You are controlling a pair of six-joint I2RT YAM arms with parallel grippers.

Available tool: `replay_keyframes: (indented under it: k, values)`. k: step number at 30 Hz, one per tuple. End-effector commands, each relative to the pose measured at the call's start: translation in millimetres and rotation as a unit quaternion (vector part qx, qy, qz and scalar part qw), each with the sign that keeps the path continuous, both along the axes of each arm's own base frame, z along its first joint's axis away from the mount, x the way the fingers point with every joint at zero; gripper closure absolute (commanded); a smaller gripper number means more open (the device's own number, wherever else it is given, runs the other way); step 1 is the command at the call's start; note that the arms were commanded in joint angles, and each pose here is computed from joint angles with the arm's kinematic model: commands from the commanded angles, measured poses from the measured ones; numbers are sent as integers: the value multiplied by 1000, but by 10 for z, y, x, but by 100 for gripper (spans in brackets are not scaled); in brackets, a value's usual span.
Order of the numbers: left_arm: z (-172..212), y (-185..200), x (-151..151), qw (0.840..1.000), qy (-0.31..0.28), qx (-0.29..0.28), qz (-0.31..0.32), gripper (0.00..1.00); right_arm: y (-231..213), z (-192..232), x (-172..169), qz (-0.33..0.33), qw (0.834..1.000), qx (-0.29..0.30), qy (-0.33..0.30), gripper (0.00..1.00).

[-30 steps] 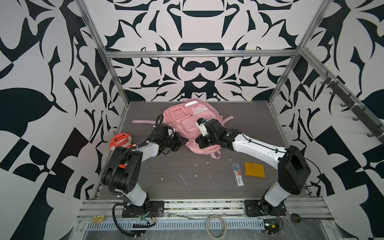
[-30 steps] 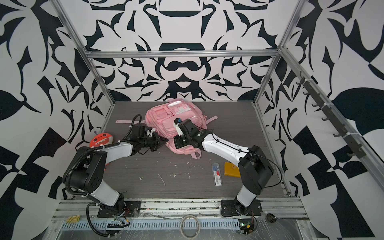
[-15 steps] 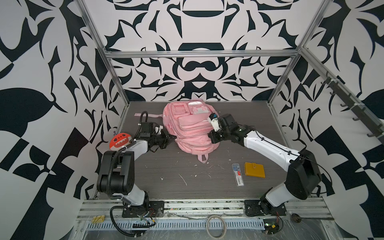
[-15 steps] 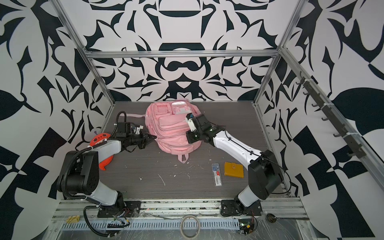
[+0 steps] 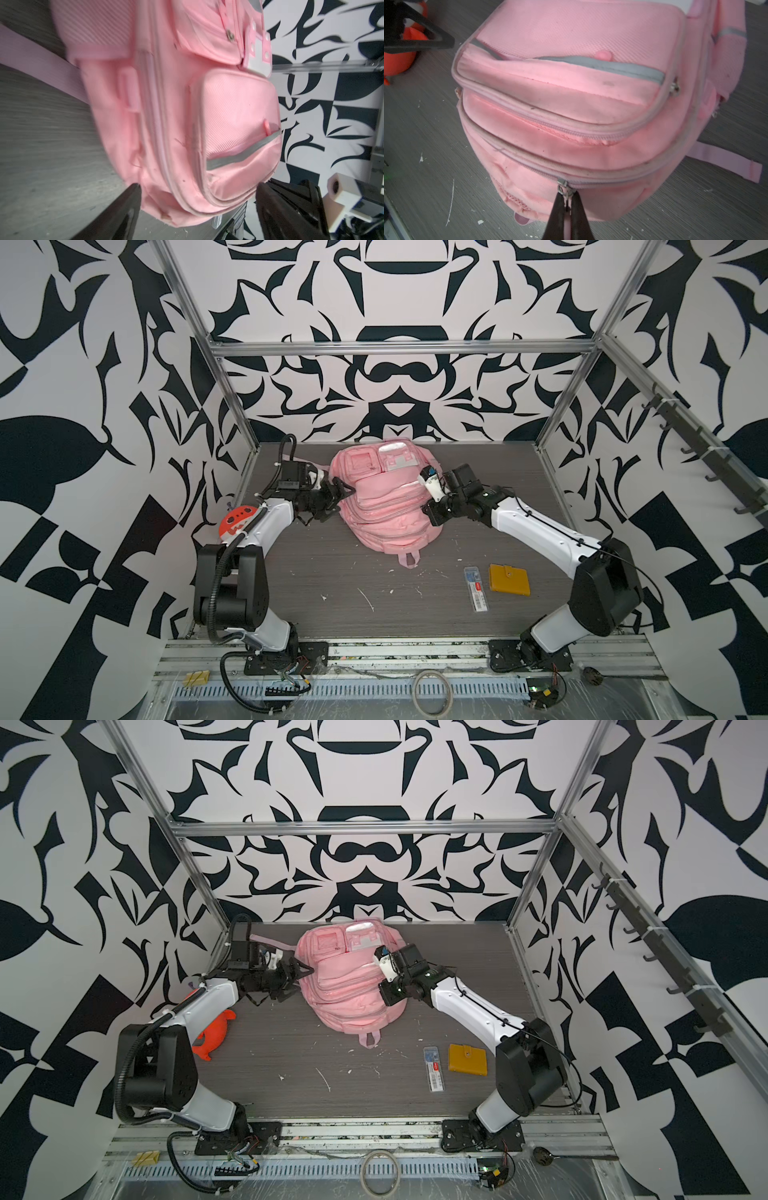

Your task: Pack the student bag

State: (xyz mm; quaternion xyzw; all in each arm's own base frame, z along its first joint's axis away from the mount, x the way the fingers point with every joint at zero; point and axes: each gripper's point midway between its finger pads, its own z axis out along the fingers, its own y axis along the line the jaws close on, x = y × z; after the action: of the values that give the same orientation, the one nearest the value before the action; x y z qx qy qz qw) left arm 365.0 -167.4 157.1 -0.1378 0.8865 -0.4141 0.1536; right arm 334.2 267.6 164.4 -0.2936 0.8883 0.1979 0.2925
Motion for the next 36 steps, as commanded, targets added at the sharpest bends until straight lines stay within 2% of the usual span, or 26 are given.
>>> replay_keyframes:
  k: [1,5,7,12,15,16,20,23,26,29,36]
  values:
    - [60,-246,-448,999,39,19,-27,9,512,453,-43,50,996,57,-51,100]
    - [67,-353,-638,998,66,-6,0,9,830,533,-137,60,993,86,-50,100]
    - [76,-380,-629,997,68,-24,9,10,972,571,-199,70,991,100,-46,100]
    - [29,-403,-516,996,81,-28,23,14,1245,603,-414,99,987,120,-37,100]
    - [-27,-366,-459,994,91,-28,48,22,1328,642,-519,105,984,138,-36,100]
    - [-51,-337,-437,994,93,-28,58,26,1342,654,-542,105,984,141,-36,100]
    - [-109,-261,-347,991,95,-33,84,62,1336,653,-613,97,983,153,-35,100]
    - [-85,-238,-312,992,87,-24,86,79,1305,612,-663,95,984,144,-32,100]
    - [-80,-170,-311,993,79,-9,89,99,1184,564,-657,76,988,128,-39,100]
    - [-38,-104,-284,994,65,-19,88,100,1009,509,-630,53,991,112,-50,100]
    - [-12,141,-202,995,42,-14,86,100,318,265,-433,-3,998,23,-59,100]
